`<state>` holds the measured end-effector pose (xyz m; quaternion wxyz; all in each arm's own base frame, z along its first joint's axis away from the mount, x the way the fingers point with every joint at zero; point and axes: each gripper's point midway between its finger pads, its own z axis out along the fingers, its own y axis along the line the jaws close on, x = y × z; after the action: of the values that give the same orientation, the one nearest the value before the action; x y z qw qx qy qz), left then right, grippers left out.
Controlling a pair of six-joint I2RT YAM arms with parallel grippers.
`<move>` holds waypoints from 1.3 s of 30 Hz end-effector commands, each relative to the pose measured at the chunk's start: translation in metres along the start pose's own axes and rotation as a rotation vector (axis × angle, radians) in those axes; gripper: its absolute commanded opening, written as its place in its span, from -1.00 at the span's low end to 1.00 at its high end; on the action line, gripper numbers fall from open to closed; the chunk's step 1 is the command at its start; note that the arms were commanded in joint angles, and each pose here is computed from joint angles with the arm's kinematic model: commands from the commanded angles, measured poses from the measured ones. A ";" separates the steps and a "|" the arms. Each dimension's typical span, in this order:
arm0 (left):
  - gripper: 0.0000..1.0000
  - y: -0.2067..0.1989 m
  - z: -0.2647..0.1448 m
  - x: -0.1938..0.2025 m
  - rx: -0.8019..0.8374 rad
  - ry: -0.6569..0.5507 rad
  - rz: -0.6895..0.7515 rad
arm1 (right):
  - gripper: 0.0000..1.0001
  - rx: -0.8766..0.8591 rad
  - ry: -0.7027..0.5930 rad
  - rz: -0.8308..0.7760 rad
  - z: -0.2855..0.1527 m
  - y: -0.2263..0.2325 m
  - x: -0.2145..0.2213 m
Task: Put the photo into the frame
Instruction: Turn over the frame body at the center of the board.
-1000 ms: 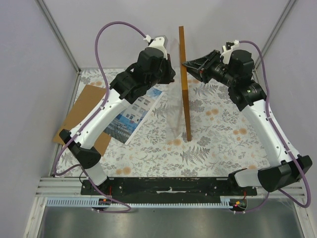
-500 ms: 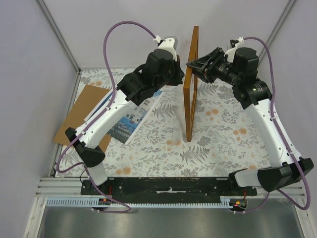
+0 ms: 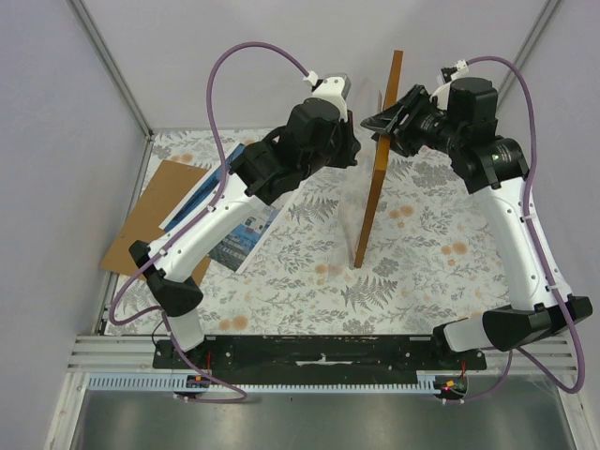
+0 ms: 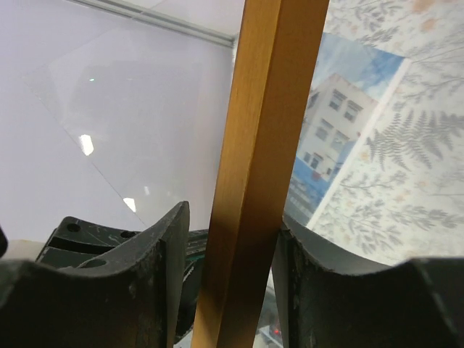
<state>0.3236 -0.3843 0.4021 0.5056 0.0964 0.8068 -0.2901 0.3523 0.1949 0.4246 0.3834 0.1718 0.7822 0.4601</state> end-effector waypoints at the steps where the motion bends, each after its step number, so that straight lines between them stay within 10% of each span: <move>1: -0.96 -0.009 -0.004 -0.024 0.019 -0.080 0.002 | 0.08 0.112 0.004 -0.107 -0.018 -0.013 -0.004; 32: -0.96 0.001 -0.003 -0.013 -0.005 -0.076 0.032 | -0.10 0.680 0.127 -0.301 -0.125 -0.108 0.020; 39: -0.96 0.010 -0.011 -0.017 -0.033 -0.096 0.046 | -0.70 0.668 0.105 -0.290 -0.131 -0.103 0.020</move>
<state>0.3322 -0.3843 0.3922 0.5215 0.0915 0.8025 -0.2749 0.2920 0.0838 0.3905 0.4048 0.1503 0.8882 0.1573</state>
